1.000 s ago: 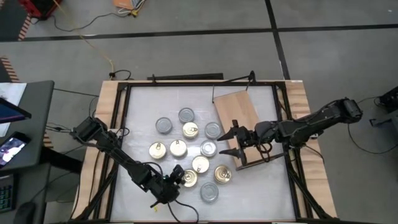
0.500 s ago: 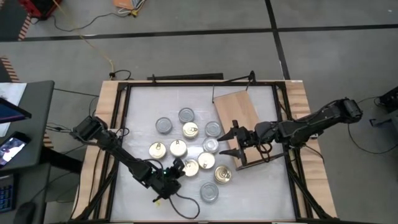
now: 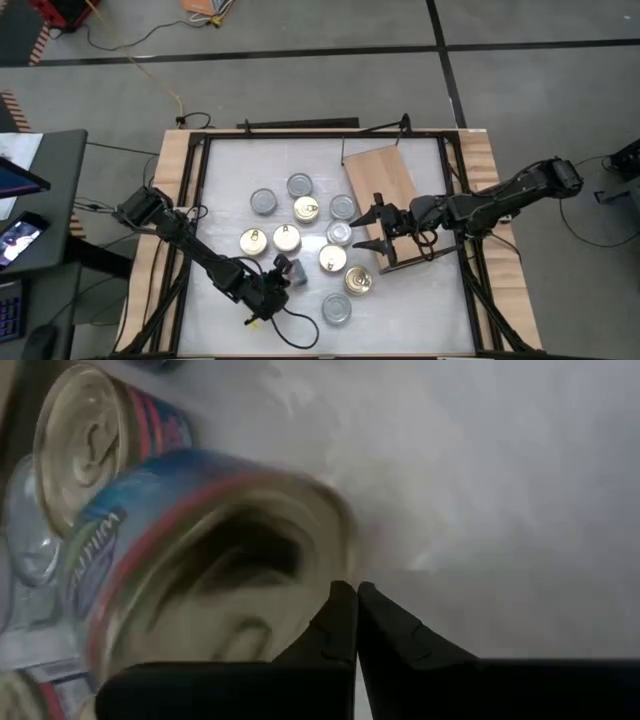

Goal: Stack canned seafood by type on shelf
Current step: Put the blue tuna can on the shelf

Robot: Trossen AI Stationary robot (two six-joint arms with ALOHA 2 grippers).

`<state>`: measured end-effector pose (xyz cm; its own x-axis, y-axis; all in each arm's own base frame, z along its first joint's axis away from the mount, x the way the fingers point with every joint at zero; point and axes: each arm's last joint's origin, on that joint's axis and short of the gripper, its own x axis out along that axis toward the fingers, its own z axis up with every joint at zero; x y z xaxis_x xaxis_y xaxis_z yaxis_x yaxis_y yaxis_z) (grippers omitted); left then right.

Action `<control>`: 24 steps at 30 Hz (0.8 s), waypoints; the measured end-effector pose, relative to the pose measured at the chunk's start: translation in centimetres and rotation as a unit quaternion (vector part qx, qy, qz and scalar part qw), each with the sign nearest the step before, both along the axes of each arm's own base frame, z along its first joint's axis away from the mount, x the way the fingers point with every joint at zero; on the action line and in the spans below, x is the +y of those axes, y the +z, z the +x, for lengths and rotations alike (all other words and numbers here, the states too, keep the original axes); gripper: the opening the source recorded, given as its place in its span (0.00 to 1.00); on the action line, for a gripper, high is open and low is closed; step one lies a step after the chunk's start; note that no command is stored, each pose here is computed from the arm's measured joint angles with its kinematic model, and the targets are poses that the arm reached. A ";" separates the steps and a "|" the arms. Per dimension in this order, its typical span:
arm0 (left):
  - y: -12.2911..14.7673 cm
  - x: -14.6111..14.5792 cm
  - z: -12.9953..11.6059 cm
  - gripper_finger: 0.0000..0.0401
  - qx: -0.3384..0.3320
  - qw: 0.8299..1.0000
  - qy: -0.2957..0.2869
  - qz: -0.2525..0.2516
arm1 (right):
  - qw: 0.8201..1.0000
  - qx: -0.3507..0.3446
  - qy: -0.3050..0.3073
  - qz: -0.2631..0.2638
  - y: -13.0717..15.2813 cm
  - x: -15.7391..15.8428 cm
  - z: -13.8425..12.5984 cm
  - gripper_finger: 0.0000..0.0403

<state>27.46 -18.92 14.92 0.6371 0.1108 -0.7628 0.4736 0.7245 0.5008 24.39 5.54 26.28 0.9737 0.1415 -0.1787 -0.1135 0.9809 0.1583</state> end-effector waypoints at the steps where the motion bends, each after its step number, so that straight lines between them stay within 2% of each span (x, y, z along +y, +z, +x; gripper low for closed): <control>1: 0.0 0.0 0.0 0.00 0.001 1.000 0.004 -0.008 | 1.000 0.000 0.000 0.000 0.0 0.0 0.0 0.70; 7: 1.4 -0.6 0.7 0.00 -0.007 0.998 0.041 -0.040 | 1.000 0.000 0.000 0.000 0.0 0.0 0.0 0.70; 10: 2.6 -1.1 1.2 0.04 -0.003 0.997 0.046 -0.068 | 1.000 0.000 0.000 0.000 0.0 0.0 0.0 0.70; 13: 3.9 -1.6 1.8 0.12 -0.001 0.994 0.049 -0.097 | 1.000 0.000 0.000 0.000 0.0 0.0 0.0 0.70; 18: 6.8 -2.6 2.4 0.32 0.025 0.988 0.044 -0.147 | 1.000 0.007 0.000 0.001 -0.1 0.0 0.0 0.70; 24: 11.6 -2.6 4.0 0.50 -0.002 0.983 0.040 -0.177 | 1.000 0.014 -0.001 0.000 -0.3 0.0 -0.1 0.70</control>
<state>31.48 -21.50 26.51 0.6395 -0.1109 -0.7608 0.4062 0.8889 0.2119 24.34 5.53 26.02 0.9685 0.1402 -0.2058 -0.1079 0.9811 0.1607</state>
